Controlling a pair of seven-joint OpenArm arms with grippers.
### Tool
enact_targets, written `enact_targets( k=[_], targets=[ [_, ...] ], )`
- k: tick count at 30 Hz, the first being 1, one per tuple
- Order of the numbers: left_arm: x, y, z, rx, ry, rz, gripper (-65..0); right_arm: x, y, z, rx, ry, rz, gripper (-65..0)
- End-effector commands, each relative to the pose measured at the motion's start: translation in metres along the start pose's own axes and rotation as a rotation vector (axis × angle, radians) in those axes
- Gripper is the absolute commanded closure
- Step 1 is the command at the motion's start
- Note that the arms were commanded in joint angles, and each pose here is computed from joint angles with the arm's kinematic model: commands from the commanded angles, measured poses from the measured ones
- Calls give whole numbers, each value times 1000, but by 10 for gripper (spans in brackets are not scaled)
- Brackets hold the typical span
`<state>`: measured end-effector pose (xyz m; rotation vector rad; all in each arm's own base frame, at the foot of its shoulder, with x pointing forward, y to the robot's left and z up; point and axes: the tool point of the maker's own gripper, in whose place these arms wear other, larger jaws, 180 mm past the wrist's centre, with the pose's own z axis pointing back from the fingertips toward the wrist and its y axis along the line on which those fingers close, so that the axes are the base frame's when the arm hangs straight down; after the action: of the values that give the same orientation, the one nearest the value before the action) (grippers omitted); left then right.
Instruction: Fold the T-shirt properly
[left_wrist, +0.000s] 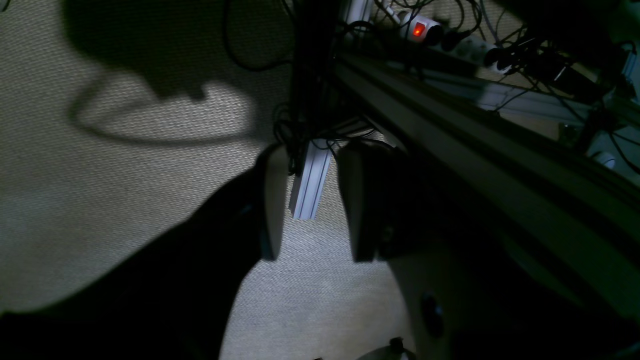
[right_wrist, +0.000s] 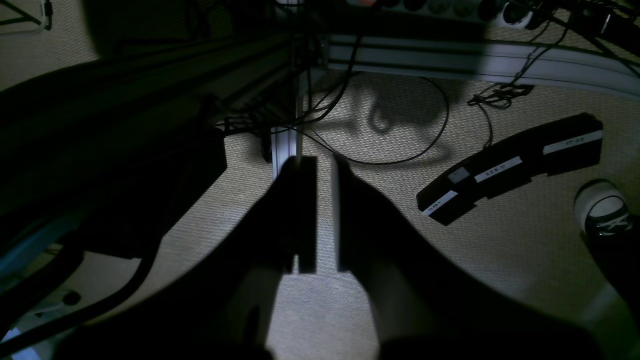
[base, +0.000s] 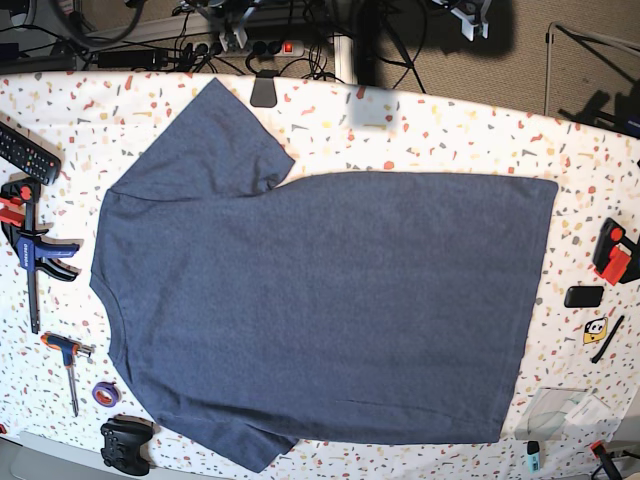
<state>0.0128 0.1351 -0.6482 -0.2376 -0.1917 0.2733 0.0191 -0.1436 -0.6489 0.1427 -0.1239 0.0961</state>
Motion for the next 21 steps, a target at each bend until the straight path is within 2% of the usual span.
enact_targets(
  k=[1,15,17,21],
  targets=[
    [0,1,1,-3,-7,-2,-209,1,-3,1,-1,-6,3,-64],
    [-2,2,1,-2,12,-5,-209,-8,-21,6,-13,30,38,-64],
    [-2,4,2,2,10,-8,-209,-11,-20,6,-5,41,70,-64],
    [-3,15,9,27,-7,-25,-199,-15,-19,9,30,27,65,-64]
  ],
)
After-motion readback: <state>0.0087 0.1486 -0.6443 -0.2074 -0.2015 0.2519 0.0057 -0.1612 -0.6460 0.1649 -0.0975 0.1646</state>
